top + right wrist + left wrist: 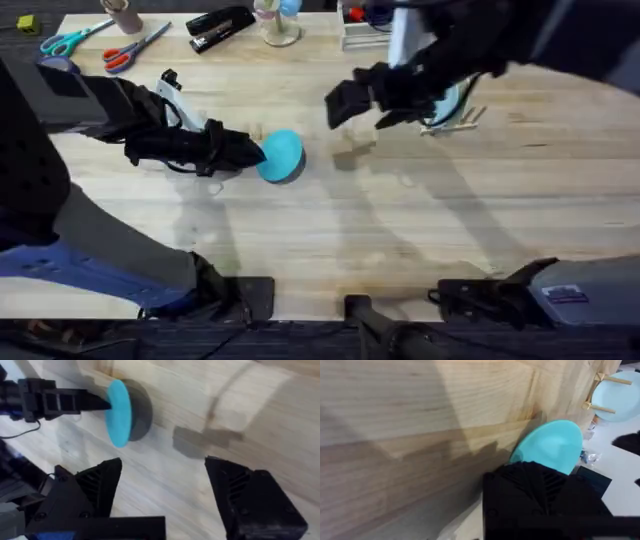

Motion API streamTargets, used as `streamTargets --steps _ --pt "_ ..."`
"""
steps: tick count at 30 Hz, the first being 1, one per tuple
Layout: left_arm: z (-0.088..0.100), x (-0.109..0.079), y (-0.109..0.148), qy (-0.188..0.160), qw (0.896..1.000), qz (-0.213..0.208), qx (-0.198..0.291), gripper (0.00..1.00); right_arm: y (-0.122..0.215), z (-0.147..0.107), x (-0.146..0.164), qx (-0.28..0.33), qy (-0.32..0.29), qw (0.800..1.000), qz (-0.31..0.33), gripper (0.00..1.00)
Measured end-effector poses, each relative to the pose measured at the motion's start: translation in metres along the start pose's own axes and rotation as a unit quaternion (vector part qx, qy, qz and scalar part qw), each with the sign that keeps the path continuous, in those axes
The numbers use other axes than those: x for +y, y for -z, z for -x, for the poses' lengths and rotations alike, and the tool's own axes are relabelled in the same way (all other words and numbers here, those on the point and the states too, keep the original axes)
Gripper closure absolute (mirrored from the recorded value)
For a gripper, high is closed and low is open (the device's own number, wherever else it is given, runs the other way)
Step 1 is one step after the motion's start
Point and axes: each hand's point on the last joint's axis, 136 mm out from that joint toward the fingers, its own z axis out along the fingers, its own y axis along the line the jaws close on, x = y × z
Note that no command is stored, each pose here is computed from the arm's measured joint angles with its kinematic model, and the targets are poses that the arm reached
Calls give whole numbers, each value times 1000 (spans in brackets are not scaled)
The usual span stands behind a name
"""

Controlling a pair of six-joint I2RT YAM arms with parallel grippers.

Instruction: Pick up the plates from the table one by one and place each into a slot on the dish rack.

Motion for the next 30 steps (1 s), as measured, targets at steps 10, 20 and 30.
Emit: streamTargets --steps 10,20,30 --pt "0 0 0 0 1000 0 0 960 -63 4 17 40 -19 998 53 7" --pt "0 0 0 -1 1000 0 0 959 -95 6 34 45 -32 996 77 8" --pt "0 0 0 0 1000 0 0 960 -108 7 61 34 -15 994 100 7"
